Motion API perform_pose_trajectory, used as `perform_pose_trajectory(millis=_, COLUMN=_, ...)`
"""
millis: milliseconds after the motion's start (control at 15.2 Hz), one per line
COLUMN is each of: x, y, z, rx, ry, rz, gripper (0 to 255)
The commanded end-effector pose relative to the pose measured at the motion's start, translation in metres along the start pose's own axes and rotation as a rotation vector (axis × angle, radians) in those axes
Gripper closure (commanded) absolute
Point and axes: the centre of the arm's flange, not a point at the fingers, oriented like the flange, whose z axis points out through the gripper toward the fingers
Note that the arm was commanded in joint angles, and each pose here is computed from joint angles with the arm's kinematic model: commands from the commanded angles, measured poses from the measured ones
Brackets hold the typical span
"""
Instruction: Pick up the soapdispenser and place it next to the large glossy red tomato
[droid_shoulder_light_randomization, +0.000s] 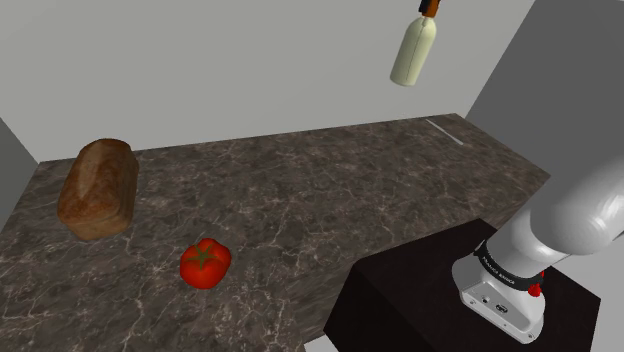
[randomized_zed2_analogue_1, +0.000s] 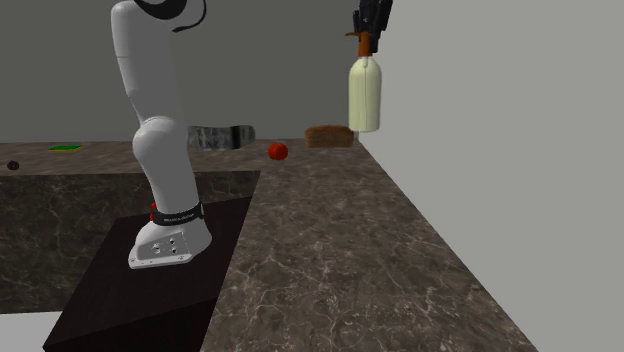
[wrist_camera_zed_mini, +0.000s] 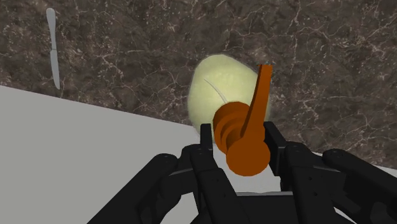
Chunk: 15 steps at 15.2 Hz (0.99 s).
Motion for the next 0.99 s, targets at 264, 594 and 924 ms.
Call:
perform_pose_trajectory(millis=264, x=-0.018, y=-0.076, z=-0.001, rx=0.000, ry=0.000, rz=0.001, gripper=255)
perform_pose_trajectory(millis=594, x=-0.033, y=-0.140, z=-0.003, rx=0.000, ry=0.000, rz=0.001, gripper=255)
perform_pose_trajectory(millis=924, x=-0.048, y=-0.204, z=-0.004, rx=0.000, ry=0.000, rz=0.001, gripper=255)
